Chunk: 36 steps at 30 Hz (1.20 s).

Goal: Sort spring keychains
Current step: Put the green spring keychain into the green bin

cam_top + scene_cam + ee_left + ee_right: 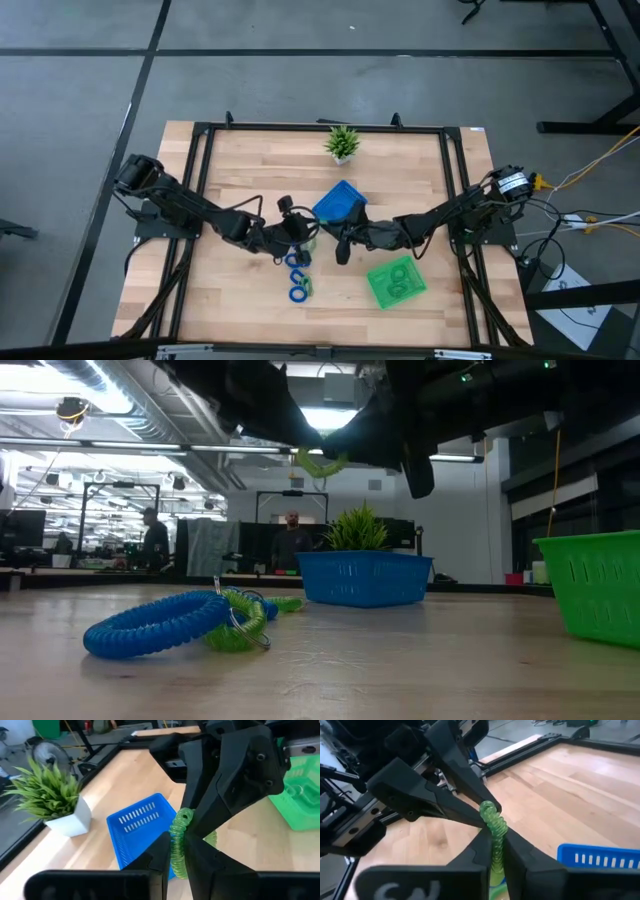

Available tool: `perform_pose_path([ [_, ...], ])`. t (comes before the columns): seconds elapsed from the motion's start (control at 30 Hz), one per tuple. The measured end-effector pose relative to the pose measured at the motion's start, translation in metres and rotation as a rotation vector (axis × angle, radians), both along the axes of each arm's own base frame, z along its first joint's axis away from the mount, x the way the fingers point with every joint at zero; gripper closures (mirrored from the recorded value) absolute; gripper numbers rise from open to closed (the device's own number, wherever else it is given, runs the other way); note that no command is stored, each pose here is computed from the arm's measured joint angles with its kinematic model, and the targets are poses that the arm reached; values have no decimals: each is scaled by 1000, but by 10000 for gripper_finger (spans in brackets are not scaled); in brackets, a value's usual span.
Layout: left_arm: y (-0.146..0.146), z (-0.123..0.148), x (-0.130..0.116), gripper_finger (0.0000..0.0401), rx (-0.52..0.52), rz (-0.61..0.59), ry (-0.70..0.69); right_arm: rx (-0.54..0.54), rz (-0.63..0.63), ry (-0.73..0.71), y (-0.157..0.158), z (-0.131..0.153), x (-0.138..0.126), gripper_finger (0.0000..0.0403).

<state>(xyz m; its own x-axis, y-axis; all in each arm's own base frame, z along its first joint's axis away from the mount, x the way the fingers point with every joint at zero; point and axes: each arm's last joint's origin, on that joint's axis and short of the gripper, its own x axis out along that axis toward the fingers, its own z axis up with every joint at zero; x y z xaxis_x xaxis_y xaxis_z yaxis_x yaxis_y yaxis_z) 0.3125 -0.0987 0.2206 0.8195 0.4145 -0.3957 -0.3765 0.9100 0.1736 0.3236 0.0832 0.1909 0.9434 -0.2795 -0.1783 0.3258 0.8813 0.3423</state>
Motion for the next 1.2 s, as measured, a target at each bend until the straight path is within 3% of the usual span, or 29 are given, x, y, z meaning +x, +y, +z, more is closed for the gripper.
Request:
perform_pose_path([
  [0.2,-1,7,-7,350,-80,-119,42,10,0,46,0,-5,-1,374],
  [0.6,6,43,-51,349,-166,-106,81,38,49,78,2,-8,-2,378],
  [0.83,5,51,-72,350,-186,-112,122,78,154,85,8,-7,-4,381],
  [1.0,6,48,-78,347,-180,-99,172,116,279,61,12,13,-12,381],
  [1.2,8,45,-80,352,-167,-86,206,120,337,36,19,43,-32,379],
])
